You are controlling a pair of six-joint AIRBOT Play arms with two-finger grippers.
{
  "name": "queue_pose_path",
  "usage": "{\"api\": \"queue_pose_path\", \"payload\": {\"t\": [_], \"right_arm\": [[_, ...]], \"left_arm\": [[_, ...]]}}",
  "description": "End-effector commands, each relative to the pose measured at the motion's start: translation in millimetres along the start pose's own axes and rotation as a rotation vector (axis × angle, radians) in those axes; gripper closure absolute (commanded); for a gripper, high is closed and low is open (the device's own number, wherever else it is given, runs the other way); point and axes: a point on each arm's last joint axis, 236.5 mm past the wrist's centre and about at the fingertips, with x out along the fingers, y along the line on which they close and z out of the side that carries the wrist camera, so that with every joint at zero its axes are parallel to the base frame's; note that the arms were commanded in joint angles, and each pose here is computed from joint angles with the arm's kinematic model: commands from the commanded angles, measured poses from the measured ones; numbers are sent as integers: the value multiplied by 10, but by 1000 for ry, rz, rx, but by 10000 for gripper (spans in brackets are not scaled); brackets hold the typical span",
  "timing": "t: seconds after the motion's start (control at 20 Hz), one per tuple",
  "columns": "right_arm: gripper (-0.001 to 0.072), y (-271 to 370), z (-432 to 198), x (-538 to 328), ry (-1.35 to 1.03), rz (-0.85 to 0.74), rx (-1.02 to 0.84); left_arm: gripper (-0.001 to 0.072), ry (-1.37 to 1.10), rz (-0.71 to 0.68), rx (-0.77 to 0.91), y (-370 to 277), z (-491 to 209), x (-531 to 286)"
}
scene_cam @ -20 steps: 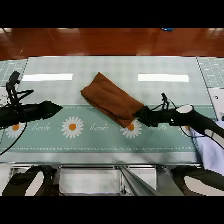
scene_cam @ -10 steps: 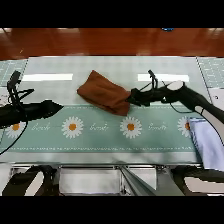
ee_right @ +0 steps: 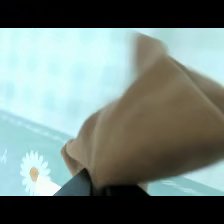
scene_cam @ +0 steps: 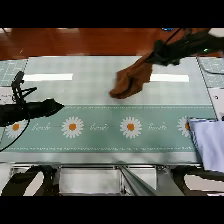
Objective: Fold the shirts.
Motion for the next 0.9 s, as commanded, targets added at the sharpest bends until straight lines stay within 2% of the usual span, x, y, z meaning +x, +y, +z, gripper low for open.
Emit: {"api": "queue_pose_path", "payload": {"t": [0.0,0.25,0.6,0.85], "right_arm": [[684,-274,134,-784,-61,-84,68],[684,-909,-3,-1750,-173,-208,242],[686,-1721,-771,-2722,-159,-533,459],[685,-1921,-1345,-2937,-186,-584,619]], "left_arm": [[692,-54,16,9,67,137,43],[692,-14,-23,33,-99,29,178],[692,40,-60,116,-405,-170,554],[692,20,-40,90,-332,-96,653]]}}
